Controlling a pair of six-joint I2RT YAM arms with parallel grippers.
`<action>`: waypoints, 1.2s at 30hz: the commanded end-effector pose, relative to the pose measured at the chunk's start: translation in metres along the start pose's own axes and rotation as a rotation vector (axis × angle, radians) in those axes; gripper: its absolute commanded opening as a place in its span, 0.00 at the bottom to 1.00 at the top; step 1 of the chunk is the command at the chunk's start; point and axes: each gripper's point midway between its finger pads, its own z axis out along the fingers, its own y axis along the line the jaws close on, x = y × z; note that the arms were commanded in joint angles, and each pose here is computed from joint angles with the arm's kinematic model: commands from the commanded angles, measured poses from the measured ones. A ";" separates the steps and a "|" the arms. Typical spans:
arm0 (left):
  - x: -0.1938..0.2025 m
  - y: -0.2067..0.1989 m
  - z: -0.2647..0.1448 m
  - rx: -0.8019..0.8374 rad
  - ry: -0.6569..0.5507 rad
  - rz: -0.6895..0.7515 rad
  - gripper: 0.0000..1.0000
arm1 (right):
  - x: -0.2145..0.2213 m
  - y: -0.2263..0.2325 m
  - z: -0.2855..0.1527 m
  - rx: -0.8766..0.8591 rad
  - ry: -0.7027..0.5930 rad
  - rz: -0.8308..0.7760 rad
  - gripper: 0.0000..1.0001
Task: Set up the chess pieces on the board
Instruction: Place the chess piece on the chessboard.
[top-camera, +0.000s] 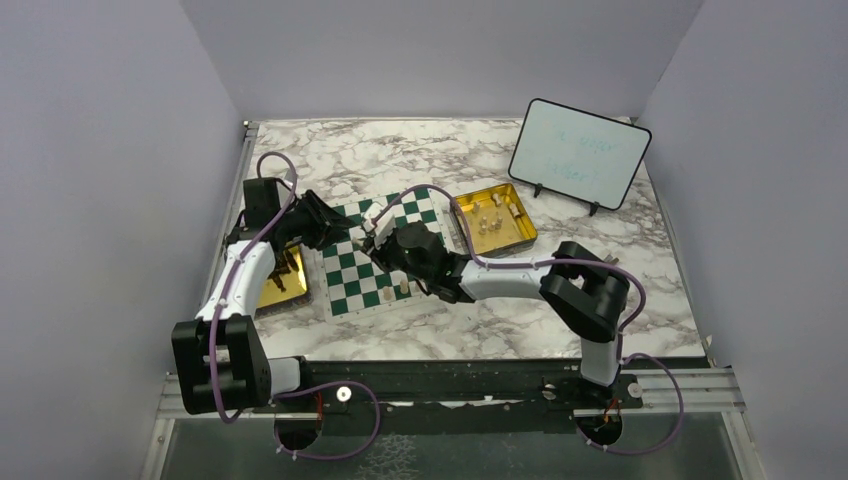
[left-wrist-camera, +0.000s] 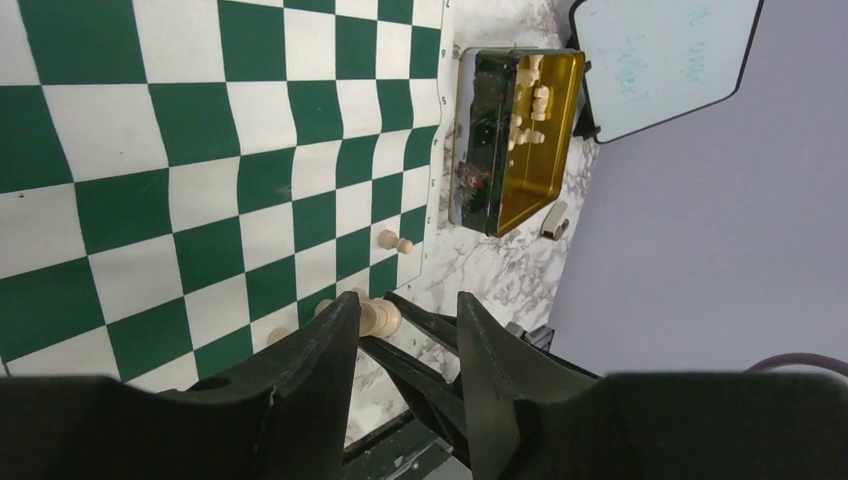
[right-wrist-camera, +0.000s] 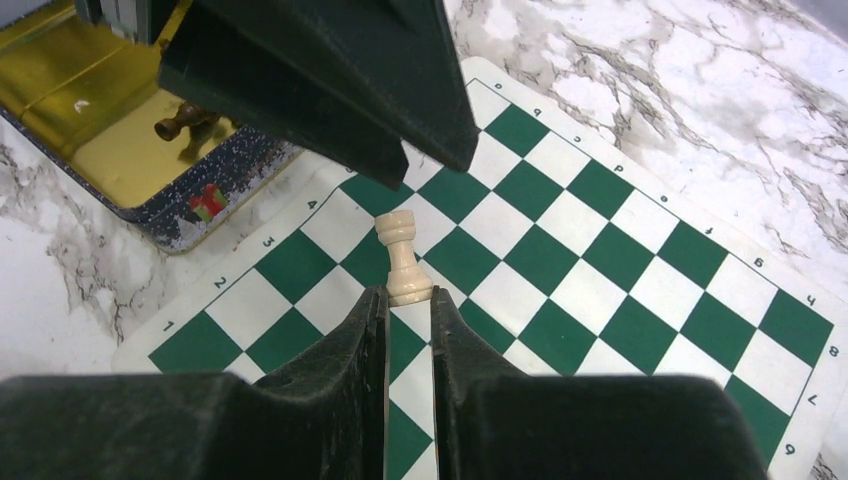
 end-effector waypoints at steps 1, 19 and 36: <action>0.014 0.000 0.003 0.035 0.047 0.030 0.42 | -0.035 -0.010 -0.010 0.051 -0.107 0.034 0.09; 0.026 0.009 0.009 0.027 0.090 0.013 0.29 | -0.034 -0.007 -0.010 0.037 -0.114 0.048 0.09; 0.004 0.019 -0.003 -0.100 -0.126 0.030 0.03 | -0.022 -0.007 -0.019 0.046 -0.085 0.091 0.53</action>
